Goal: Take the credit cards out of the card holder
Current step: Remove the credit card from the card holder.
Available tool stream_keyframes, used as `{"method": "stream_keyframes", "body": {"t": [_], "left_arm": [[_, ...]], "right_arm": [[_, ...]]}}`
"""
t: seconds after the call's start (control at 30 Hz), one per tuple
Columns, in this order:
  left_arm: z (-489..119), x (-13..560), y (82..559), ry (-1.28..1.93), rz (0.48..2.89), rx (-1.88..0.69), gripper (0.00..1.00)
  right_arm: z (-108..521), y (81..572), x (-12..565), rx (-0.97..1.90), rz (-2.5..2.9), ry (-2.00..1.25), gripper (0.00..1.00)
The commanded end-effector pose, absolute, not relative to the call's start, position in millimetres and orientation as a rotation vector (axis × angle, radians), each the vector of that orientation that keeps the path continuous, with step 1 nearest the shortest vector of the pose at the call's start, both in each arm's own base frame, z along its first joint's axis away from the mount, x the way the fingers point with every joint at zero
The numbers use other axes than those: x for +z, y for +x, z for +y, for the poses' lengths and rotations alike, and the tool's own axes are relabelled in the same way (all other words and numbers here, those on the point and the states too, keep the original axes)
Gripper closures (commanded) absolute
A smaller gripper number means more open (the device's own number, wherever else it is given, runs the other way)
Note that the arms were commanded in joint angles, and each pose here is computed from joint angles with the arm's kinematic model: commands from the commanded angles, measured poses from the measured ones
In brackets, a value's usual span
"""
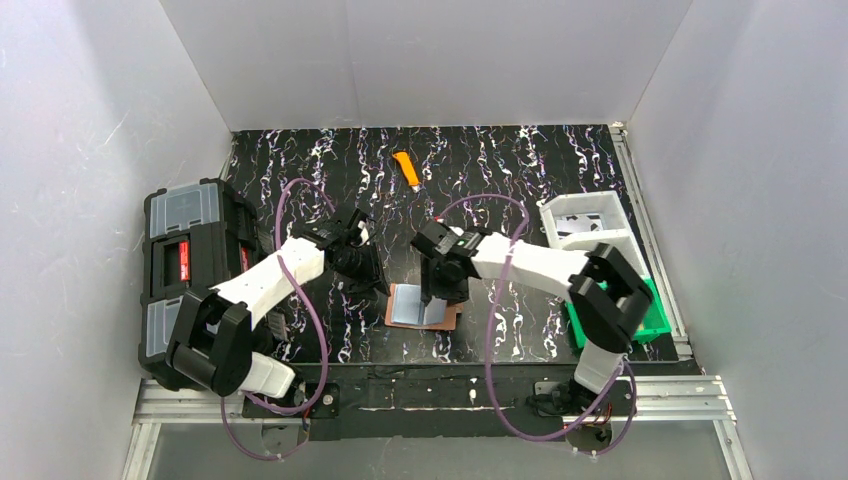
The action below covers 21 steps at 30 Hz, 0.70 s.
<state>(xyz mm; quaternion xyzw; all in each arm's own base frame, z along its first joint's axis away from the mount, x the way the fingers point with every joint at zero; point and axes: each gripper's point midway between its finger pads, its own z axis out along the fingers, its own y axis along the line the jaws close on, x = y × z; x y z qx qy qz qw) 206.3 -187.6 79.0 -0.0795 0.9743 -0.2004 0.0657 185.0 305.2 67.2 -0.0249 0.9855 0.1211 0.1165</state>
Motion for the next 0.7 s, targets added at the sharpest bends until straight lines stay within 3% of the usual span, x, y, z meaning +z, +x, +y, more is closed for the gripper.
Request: {"method": "stream_keyframes", "body": {"t": [0.0, 0.17, 0.43, 0.67], "left_arm": [[-185.5, 85.6, 205.2, -0.258, 2.903, -0.595, 0.65], [-184.7, 84.5, 200.7, -0.230, 2.913, -0.603, 0.65], [-175.8, 83.1, 198.7, -0.190, 2.924, -0.540, 0.65], [-152.6, 84.1, 210.0, -0.311, 2.908, -0.452, 0.66]], "right_arm": [[331.5, 194.4, 69.6, 0.319, 2.811, -0.187, 0.39], [330.7, 199.4, 86.7, 0.207, 2.767, -0.196, 0.37], [302.7, 185.1, 123.9, 0.256, 2.720, -0.113, 0.30], [352.9, 183.5, 113.5, 0.399, 2.801, -0.242, 0.30]]}}
